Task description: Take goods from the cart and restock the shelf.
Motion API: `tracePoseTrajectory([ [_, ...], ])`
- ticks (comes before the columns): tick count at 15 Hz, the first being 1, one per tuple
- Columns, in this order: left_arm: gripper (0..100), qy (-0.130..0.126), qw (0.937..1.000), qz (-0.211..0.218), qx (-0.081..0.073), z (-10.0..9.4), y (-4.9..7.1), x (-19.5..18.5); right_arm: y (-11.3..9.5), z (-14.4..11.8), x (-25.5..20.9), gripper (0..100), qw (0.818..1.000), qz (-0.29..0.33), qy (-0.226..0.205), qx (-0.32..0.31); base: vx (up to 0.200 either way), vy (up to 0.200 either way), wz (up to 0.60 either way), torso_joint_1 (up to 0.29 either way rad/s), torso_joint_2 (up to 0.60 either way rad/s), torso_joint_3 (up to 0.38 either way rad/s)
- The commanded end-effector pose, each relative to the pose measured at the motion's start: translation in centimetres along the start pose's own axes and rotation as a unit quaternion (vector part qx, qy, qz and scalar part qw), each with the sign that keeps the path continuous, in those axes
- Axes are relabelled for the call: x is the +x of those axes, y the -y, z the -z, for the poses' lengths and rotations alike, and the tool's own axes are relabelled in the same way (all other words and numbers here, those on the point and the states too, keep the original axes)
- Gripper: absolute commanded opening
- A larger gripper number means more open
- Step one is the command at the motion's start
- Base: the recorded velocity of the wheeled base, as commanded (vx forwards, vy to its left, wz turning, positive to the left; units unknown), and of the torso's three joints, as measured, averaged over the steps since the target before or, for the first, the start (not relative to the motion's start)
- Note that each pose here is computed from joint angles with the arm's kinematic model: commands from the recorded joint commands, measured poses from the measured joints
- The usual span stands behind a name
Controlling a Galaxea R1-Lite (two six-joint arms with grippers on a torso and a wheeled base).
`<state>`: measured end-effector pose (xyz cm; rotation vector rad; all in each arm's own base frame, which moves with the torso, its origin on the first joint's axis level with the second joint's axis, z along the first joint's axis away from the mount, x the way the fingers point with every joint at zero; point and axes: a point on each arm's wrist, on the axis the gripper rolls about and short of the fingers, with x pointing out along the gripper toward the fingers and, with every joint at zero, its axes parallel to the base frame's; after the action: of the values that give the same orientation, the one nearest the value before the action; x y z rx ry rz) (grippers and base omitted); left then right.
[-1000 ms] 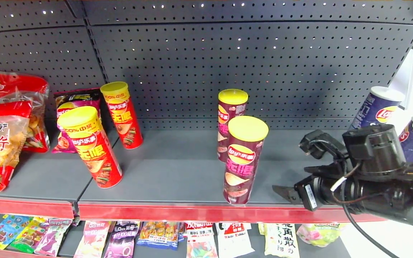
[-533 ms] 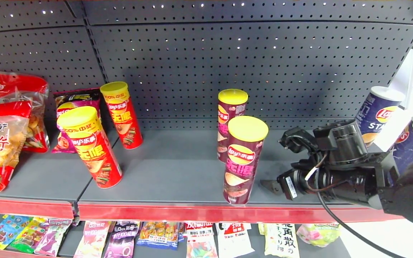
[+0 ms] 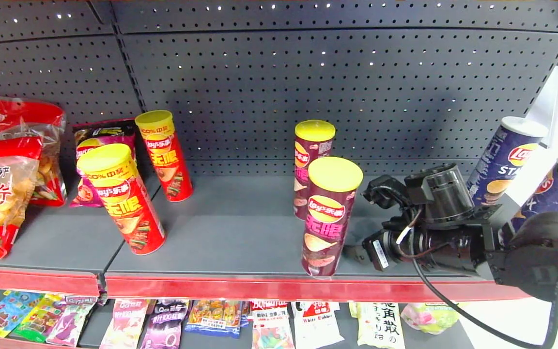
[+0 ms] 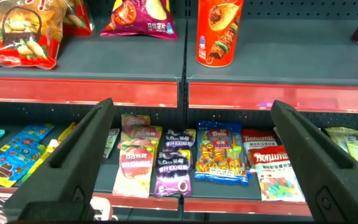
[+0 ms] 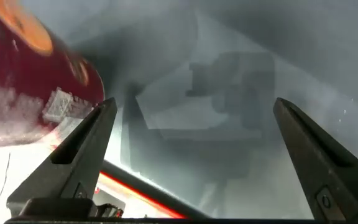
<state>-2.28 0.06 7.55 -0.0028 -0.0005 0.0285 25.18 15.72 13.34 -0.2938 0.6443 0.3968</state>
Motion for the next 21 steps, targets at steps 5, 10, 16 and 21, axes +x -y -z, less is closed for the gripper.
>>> tracePoseTrajectory([
  [5,100,0.001,1.0000,0.000,0.000,0.0,0.0,0.0,-0.5,-1.1,0.5,100,1.000,-0.005,0.013,-0.003,0.000,0.000,0.00,0.000,0.00,0.000],
  [10,100,0.001,1.0000,0.000,0.000,0.0,0.0,0.0,-0.9,-1.5,0.5,100,1.000,-0.010,0.020,-0.005,0.000,0.000,0.00,0.000,0.00,0.000],
  [16,100,0.001,1.0000,0.000,0.000,0.0,0.0,0.0,-1.7,-1.8,0.7,100,0.999,-0.019,0.024,-0.012,0.000,0.000,0.00,0.000,0.00,0.000],
  [21,100,0.000,1.0000,0.000,0.000,0.0,0.0,0.0,-2.0,-1.9,0.9,100,0.999,-0.022,0.028,-0.014,0.000,0.000,0.00,0.000,0.00,0.000],
])
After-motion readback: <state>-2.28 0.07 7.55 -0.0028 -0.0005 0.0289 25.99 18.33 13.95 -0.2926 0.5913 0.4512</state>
